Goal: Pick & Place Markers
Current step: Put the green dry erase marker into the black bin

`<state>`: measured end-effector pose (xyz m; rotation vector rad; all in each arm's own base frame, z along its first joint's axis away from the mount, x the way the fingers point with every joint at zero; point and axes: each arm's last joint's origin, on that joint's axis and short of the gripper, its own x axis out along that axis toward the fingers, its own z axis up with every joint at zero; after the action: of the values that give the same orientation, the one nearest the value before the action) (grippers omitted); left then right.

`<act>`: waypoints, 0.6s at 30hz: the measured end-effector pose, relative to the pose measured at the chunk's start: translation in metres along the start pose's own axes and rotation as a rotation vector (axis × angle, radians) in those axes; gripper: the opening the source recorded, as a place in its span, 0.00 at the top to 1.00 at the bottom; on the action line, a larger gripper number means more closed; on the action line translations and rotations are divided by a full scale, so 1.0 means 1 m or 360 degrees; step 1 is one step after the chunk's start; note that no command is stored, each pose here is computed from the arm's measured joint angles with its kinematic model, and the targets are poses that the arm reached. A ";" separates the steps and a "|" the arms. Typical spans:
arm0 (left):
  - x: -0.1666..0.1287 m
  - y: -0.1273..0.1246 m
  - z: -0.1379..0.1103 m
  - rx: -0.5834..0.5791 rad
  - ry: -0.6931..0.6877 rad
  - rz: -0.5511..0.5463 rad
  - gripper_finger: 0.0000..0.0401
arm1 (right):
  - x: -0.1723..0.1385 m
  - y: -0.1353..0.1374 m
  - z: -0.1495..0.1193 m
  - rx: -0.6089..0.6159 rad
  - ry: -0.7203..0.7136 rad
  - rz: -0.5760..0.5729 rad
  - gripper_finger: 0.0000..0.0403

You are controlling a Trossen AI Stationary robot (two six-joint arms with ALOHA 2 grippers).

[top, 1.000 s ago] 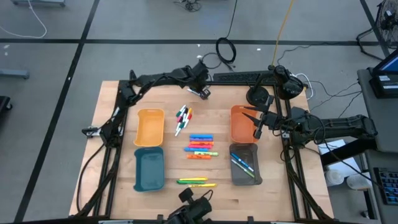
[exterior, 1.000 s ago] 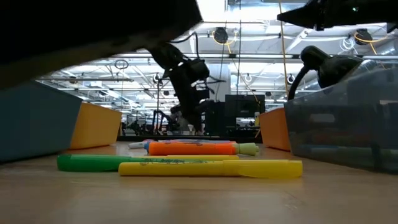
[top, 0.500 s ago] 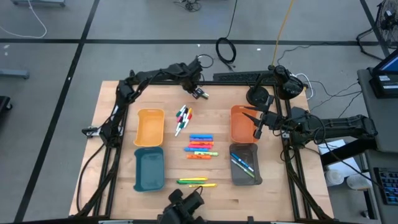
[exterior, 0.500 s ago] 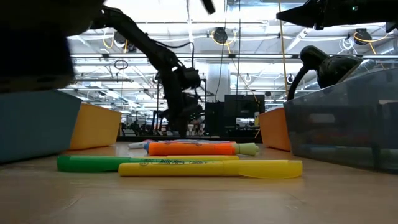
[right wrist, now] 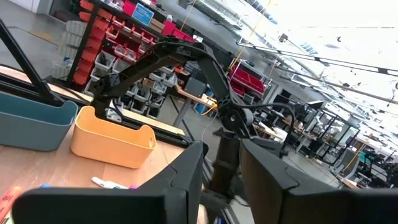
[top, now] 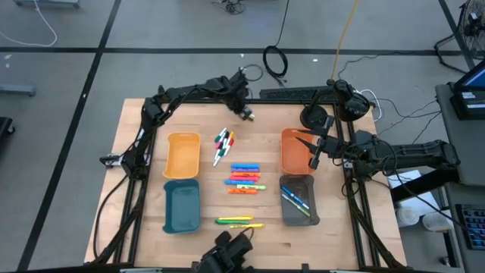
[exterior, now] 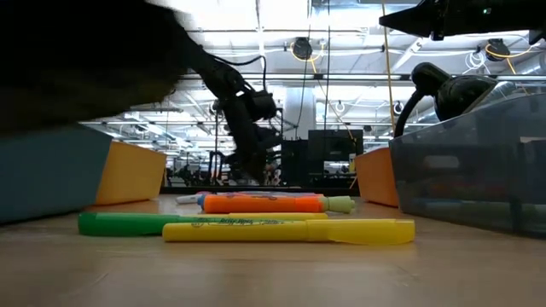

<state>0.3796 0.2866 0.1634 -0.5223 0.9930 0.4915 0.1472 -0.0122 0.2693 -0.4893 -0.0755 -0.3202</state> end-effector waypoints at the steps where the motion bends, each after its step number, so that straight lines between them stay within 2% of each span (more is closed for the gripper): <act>1: 0.003 -0.002 0.003 0.0000 -0.0032 -0.0045 0.99 | 0.000 0.000 0.000 0.0003 -0.0007 -0.0004 0.77; 7: 0.010 0.012 0.003 -0.0180 0.0035 -0.0097 0.99 | 0.000 -0.001 0.002 0.0010 -0.0032 -0.0012 0.77; 10: 0.013 0.027 0.002 -0.0247 0.0084 -0.0066 0.99 | 0.000 0.000 0.002 0.0011 -0.0057 0.0025 0.77; 13: 0.021 0.039 -0.002 -0.0332 0.0175 -0.0106 0.99 | 0.000 0.000 0.003 0.0017 -0.0079 0.0058 0.77; 18: 0.020 0.038 -0.005 -0.0286 0.0246 -0.0137 0.99 | 0.000 0.000 0.003 0.0019 -0.0078 0.0050 0.77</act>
<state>0.3623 0.3156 0.1366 -0.7701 1.0743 0.4707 0.1471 -0.0107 0.2720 -0.4864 -0.1173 -0.2768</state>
